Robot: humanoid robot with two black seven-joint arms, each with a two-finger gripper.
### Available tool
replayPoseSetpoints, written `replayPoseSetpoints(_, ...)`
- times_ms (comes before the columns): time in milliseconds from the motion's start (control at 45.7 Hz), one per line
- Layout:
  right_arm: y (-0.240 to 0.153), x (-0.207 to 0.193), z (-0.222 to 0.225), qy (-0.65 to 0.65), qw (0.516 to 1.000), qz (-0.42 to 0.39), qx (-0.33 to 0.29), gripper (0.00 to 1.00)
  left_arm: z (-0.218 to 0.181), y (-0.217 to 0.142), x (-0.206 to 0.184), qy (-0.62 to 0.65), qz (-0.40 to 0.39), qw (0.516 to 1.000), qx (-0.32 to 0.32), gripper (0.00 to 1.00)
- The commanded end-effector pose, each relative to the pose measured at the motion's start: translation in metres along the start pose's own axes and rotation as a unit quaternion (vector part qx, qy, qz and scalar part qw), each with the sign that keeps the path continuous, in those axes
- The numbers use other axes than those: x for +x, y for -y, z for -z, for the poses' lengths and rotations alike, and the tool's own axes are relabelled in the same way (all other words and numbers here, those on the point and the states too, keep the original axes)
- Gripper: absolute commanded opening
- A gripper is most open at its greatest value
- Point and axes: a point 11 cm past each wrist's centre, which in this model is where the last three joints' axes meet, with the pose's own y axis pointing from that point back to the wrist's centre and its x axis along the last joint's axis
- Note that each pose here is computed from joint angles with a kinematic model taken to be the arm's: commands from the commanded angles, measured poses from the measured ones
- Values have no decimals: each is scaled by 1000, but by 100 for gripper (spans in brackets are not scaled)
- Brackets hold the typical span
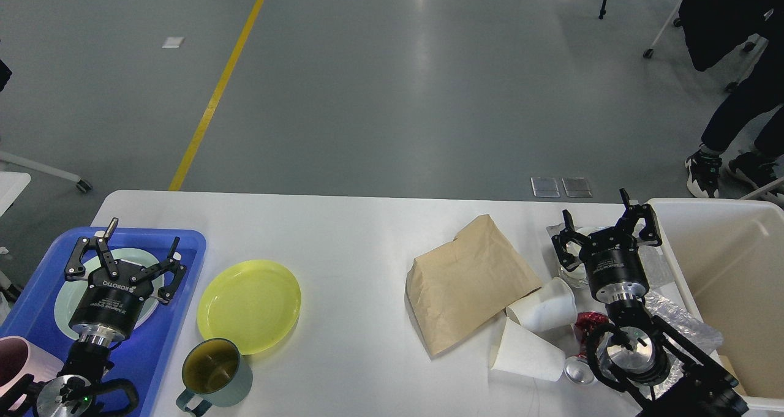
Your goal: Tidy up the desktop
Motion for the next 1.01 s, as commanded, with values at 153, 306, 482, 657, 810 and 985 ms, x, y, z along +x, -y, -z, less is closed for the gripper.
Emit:
replayPoseSetpoints(153, 0, 0, 0, -1, 1000, 0, 0, 100, -4, -2, 2, 6, -4, 1000, -1, 96)
replayPoseSetpoints(306, 0, 1, 0, -2, 1000, -1, -1, 100, -6, 1, 1, 9, -1, 1000, 0, 96)
replayPoseSetpoints(482, 0, 0, 0, -1, 1000, 0, 0, 100, -33, 7, -4, 41, 4, 999, -2, 96)
replayPoseSetpoints(657, 0, 0, 0, -1, 1000, 0, 0, 100, -64, 5, -5, 85, 1, 996, 4, 96)
replayPoseSetpoints(810, 0, 0, 0, -2, 1000, 0, 0, 100, -90, 19, -22, 170, 17, 983, 63, 96)
replayPoseSetpoints(985, 0, 0, 0, -1, 1000, -1, 0, 100, -114, 38, -45, 320, 24, 927, 193, 96)
